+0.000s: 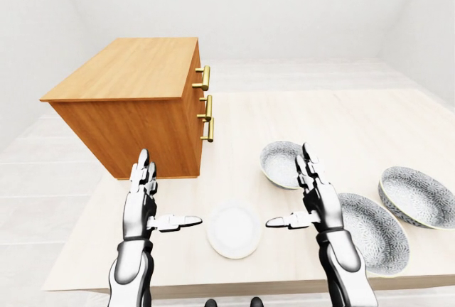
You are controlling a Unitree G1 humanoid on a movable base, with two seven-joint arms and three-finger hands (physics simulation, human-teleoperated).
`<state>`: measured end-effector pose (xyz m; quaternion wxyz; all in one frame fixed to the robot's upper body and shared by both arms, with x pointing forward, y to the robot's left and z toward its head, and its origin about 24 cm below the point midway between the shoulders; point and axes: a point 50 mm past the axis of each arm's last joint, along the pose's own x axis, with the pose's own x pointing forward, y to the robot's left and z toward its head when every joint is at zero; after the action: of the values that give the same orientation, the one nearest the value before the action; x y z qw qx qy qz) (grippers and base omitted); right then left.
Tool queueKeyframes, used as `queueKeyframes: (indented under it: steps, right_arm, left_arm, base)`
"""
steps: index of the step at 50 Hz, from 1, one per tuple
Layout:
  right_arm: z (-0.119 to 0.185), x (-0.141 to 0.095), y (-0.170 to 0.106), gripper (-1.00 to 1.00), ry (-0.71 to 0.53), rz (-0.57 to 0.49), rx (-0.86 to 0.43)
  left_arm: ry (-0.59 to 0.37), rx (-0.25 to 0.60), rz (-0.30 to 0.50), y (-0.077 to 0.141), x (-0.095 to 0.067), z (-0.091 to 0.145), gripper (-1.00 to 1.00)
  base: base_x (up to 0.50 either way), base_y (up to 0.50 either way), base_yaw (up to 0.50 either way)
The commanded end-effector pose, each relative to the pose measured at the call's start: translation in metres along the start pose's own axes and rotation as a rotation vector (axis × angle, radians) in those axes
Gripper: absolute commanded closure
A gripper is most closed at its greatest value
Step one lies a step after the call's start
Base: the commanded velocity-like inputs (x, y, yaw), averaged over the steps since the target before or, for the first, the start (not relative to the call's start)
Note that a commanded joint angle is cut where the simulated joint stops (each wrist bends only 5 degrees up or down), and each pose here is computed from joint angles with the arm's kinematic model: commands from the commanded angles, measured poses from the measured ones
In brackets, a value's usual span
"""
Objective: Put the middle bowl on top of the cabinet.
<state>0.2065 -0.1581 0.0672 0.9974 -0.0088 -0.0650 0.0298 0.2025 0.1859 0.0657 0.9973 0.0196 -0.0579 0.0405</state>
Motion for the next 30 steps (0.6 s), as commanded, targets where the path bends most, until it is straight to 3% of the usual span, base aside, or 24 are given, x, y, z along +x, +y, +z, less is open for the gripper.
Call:
queueKeyframes:
  steps: [1,6,9,16,17,22,30]
  right_arm:
    - [0.004,-0.002,-0.002,-1.0,-0.01,-0.004,0.001]
    - [0.005,-0.003,-0.004,-1.0,-0.011,-0.007,0.002]
    - [0.004,-0.003,-0.005,-1.0,-0.011,-0.01,0.003]
    - [0.005,-0.003,-0.007,-1.0,-0.012,-0.017,0.001]
    - [0.005,-0.002,-0.007,-1.0,-0.012,-0.02,-0.006]
    - [0.007,-0.002,-0.01,-1.0,-0.015,-0.031,-0.019]
    - [0.018,0.004,-0.036,-1.0,-0.012,-0.106,-0.171]
  left_arm:
    - [-0.008,-0.001,-0.002,0.0,-0.001,0.004,-1.0]
    - [-0.011,-0.002,0.001,0.0,-0.001,0.003,-1.0]
    - [0.003,0.018,0.048,0.002,0.001,0.001,-1.0]
    - [-0.011,-0.007,0.004,0.002,-0.003,0.003,-1.0]
    - [0.0,0.026,0.066,0.004,0.001,0.001,-1.0]
    - [-0.013,-0.008,0.011,0.003,0.0,0.001,-1.0]
    - [-0.008,0.013,0.019,0.007,-0.001,0.003,-1.0]
  base:
    - [0.0,0.0,0.0]
    - [0.0,0.0,0.0]
    - [0.0,0.0,0.0]
    - [0.0,0.0,0.0]
    - [0.0,0.0,0.0]
    - [0.0,0.0,0.0]
    - [0.0,0.0,0.0]
